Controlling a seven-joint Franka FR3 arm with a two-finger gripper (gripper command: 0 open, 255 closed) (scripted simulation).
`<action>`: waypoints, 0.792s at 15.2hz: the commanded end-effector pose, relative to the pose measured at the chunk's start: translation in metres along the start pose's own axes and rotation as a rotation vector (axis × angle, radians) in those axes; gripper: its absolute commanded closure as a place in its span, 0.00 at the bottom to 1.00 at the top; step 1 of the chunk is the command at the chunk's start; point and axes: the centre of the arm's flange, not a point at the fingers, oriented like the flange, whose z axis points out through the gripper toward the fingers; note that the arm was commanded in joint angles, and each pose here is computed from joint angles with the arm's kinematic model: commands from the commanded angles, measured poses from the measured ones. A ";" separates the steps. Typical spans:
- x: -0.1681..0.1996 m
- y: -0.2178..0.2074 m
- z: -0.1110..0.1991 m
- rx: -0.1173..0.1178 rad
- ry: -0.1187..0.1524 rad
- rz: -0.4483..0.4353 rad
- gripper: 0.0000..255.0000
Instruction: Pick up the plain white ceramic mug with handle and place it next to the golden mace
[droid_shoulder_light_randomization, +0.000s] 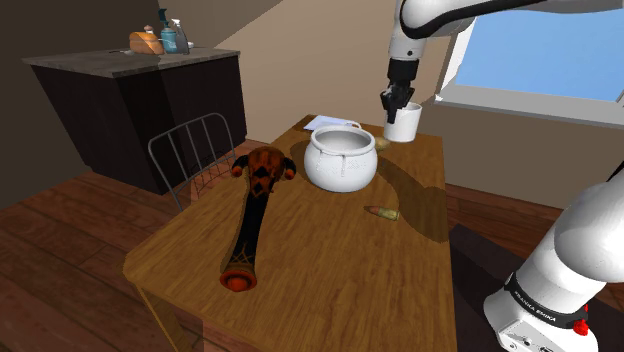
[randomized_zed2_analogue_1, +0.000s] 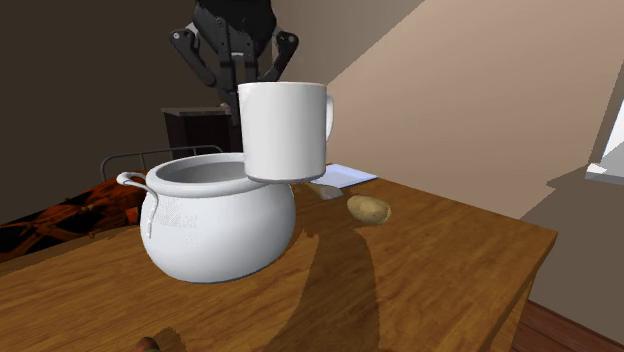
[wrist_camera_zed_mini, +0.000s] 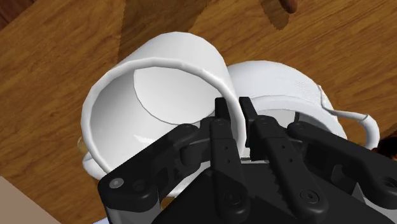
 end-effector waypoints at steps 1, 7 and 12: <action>-0.008 -0.027 -0.001 0.000 0.000 0.001 1.00; -0.038 -0.100 0.000 0.000 0.000 0.001 1.00; -0.062 -0.161 0.000 0.000 0.000 0.001 1.00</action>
